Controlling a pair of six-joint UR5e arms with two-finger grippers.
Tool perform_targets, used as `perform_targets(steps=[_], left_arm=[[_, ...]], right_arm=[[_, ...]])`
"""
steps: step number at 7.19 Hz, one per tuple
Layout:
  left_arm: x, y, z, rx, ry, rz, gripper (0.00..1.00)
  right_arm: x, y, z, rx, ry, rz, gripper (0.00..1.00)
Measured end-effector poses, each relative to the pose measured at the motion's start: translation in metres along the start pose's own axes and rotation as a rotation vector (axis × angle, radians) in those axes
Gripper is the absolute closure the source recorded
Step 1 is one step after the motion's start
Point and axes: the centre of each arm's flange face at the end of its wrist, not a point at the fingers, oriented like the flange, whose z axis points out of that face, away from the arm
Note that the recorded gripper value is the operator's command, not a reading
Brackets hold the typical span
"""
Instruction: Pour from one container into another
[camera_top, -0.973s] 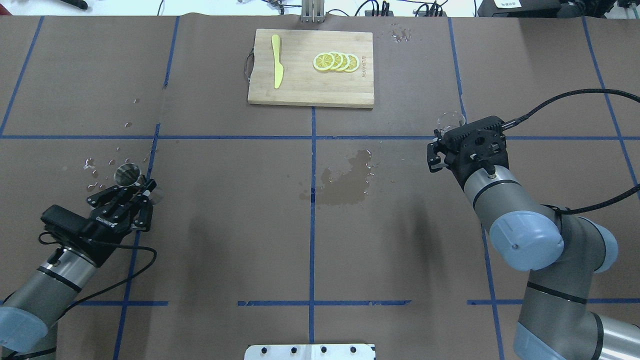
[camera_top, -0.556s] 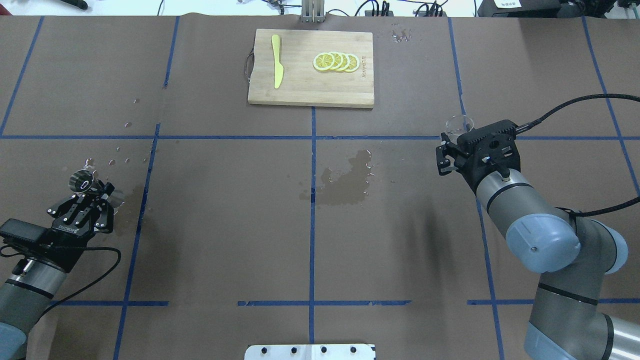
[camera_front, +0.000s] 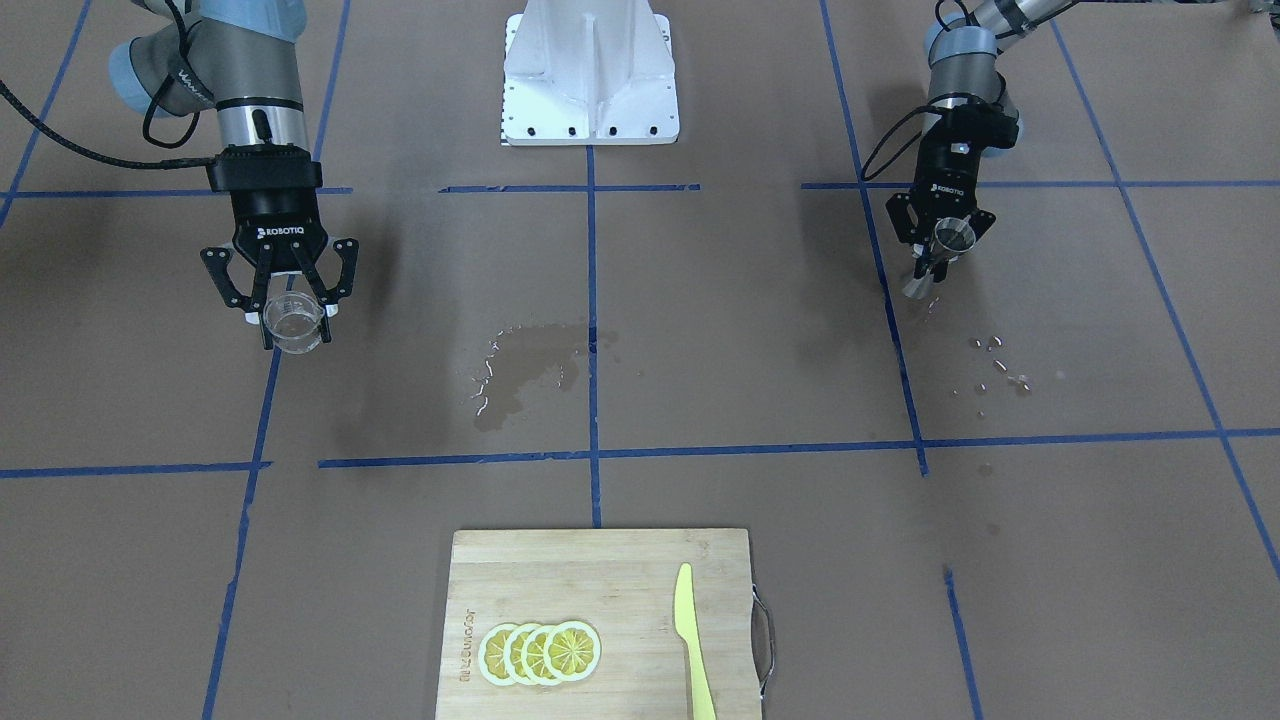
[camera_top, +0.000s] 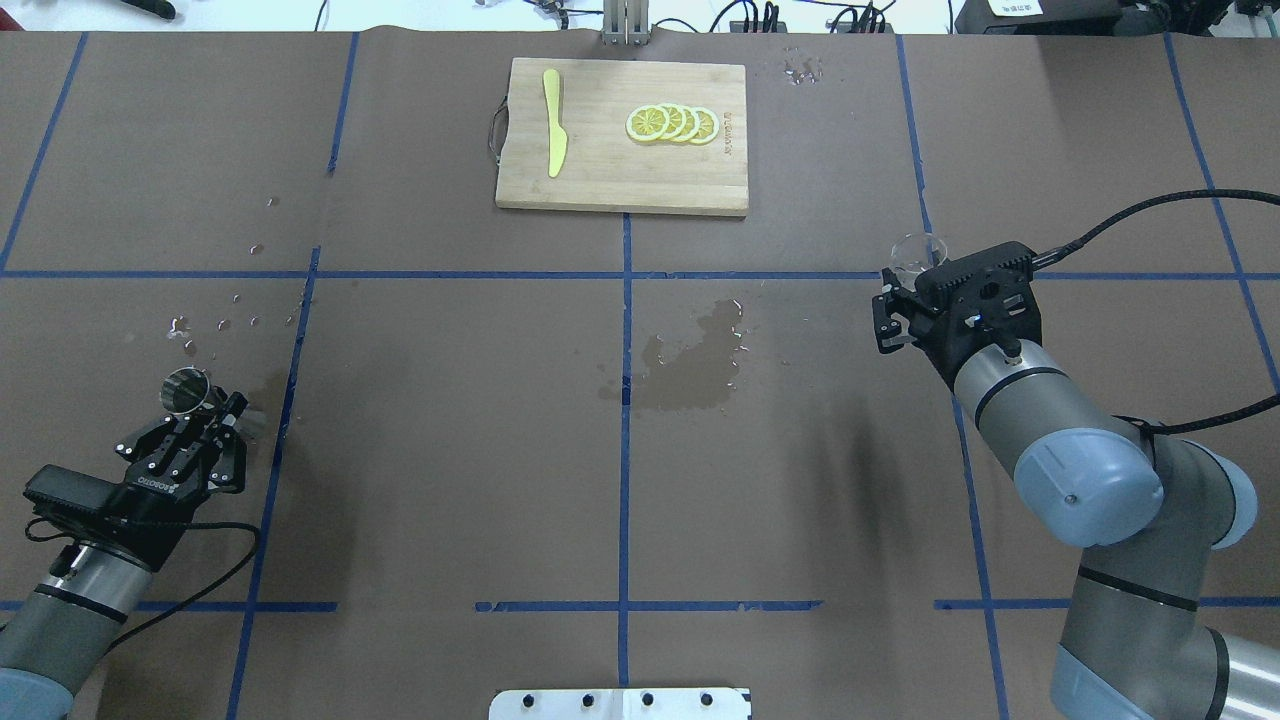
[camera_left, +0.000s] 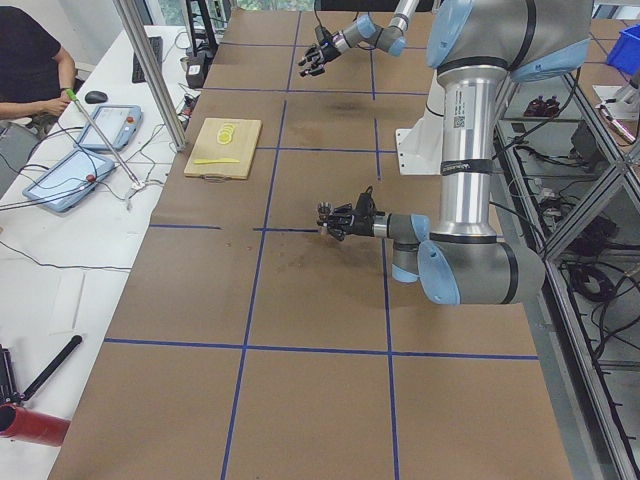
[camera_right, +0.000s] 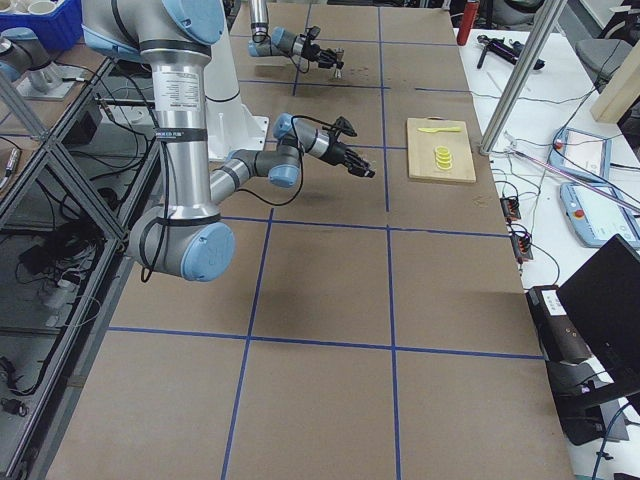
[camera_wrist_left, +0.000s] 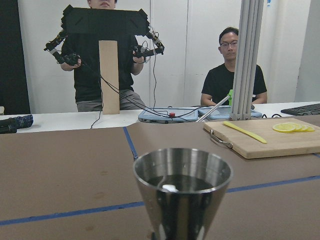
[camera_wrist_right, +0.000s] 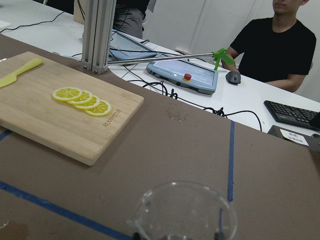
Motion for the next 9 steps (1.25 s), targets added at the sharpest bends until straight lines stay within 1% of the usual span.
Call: perform_targets(steps=[6, 8, 9], left_arm=[[-0.001, 0.013, -0.004, -0.021, 0.007, 0.020, 1.00], [0.000, 0.013, -0.005, -0.024, 0.012, 0.019, 0.71], [0.001, 0.013, -0.005, -0.026, 0.015, 0.017, 0.68]], right_arm=[[-0.003, -0.004, -0.002, 0.006, -0.008, 0.007, 1.00], [-0.004, -0.006, -0.003, 0.009, -0.011, 0.010, 1.00], [-0.004, -0.007, -0.004, 0.011, -0.014, 0.012, 1.00]])
